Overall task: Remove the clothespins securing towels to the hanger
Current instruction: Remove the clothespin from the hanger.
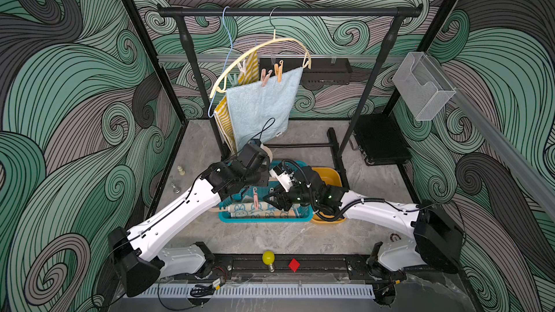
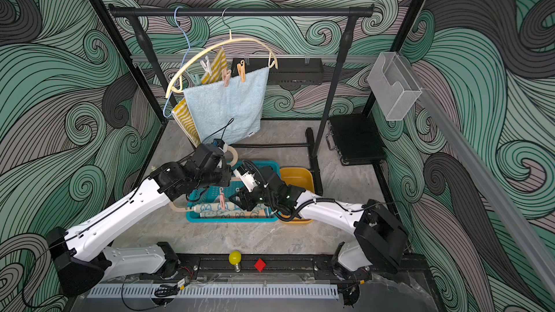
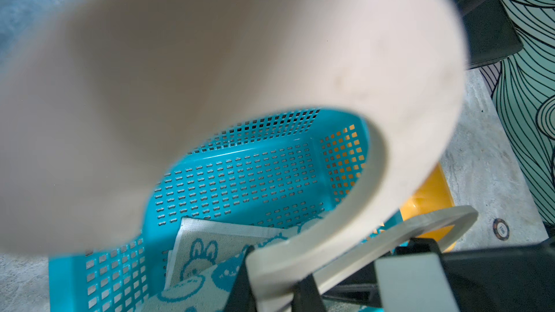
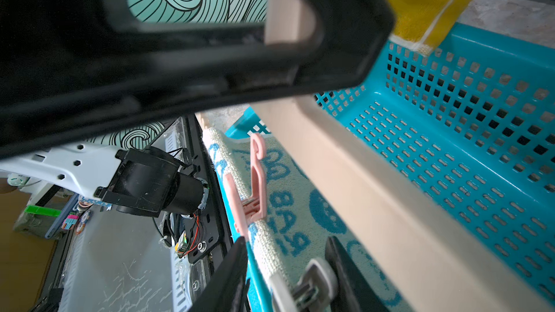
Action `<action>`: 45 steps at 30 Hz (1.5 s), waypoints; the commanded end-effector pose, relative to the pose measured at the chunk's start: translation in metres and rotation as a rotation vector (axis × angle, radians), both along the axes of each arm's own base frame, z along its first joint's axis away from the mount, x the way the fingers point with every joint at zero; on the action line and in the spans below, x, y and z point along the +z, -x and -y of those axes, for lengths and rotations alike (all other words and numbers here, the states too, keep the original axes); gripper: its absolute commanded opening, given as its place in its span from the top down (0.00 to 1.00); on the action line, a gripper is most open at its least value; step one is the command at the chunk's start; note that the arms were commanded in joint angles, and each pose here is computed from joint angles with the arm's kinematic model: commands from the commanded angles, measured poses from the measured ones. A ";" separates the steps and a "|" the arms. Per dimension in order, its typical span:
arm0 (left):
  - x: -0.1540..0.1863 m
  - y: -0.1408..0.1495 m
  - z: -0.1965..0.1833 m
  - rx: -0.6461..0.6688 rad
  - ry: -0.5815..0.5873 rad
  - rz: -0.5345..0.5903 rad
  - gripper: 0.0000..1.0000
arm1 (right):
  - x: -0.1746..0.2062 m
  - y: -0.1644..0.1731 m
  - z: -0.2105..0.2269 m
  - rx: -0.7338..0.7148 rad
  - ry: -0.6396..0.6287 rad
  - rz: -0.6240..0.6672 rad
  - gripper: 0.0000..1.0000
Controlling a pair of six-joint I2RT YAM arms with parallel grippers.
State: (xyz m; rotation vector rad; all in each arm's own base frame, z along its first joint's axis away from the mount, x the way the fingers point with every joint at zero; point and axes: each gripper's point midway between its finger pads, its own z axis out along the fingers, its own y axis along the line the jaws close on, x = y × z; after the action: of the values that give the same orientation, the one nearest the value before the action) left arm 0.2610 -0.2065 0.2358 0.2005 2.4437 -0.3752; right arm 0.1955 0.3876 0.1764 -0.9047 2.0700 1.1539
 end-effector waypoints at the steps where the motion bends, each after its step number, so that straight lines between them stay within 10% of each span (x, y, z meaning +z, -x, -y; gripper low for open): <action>1: 0.004 0.008 0.003 -0.056 0.009 0.007 1.00 | 0.015 -0.002 -0.001 0.009 -0.061 0.016 0.57; 25: 0.001 0.010 0.008 -0.091 0.012 -0.004 1.00 | 0.011 -0.001 -0.008 0.054 -0.069 -0.015 0.69; 36: 0.001 0.009 0.008 -0.084 0.013 -0.005 1.00 | 0.006 -0.003 -0.009 0.044 -0.056 -0.029 1.00; 45: -0.003 0.008 0.005 -0.068 -0.007 -0.016 1.00 | 0.009 -0.010 -0.008 0.014 -0.038 -0.014 1.00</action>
State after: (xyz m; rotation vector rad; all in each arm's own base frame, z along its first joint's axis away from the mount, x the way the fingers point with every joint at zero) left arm 0.2558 -0.2072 0.2297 0.2592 2.4562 -0.3761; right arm 0.1965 0.3919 0.1725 -0.9180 2.0788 1.2151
